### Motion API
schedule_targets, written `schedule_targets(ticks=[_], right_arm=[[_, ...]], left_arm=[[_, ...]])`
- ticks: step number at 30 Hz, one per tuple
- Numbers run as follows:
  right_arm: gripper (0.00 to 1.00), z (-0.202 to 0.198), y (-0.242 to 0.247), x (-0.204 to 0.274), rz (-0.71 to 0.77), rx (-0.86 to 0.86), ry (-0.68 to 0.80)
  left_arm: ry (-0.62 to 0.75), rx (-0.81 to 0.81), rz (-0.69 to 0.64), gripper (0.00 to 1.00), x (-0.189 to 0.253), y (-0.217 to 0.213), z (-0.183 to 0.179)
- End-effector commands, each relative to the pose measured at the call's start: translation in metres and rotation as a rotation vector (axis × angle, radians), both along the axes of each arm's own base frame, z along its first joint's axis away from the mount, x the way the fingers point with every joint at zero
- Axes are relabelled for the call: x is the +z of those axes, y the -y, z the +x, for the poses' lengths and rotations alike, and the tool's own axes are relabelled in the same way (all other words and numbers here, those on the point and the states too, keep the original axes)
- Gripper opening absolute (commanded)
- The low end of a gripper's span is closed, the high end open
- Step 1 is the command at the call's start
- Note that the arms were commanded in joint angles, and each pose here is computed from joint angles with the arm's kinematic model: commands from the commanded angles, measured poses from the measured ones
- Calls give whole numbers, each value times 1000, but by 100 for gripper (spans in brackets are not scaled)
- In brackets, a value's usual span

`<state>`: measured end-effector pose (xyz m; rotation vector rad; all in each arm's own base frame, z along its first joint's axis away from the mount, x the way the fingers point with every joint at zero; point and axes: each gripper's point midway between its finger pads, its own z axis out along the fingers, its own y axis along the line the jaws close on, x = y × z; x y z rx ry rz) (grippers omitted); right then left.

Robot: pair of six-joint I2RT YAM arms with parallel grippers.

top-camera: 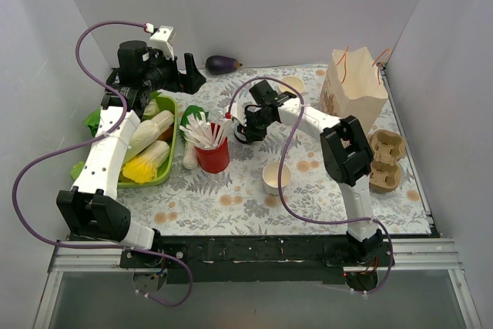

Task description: Pack the takeout coffee

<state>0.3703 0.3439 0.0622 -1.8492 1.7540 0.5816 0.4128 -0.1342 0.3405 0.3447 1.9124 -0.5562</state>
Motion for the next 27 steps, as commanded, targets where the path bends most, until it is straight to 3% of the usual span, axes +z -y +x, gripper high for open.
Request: schedule_targets(ticks=[1, 23, 27], right_arm=[[32, 9, -3, 4, 9, 10, 36], [13, 13, -2, 13, -5, 6, 31], [6, 10, 1, 17, -8, 1, 14]], left_arm=[[28, 6, 10, 98, 8, -2, -3], [22, 4, 7, 98, 5, -2, -3], [18, -3, -6, 98, 4, -1, -1]])
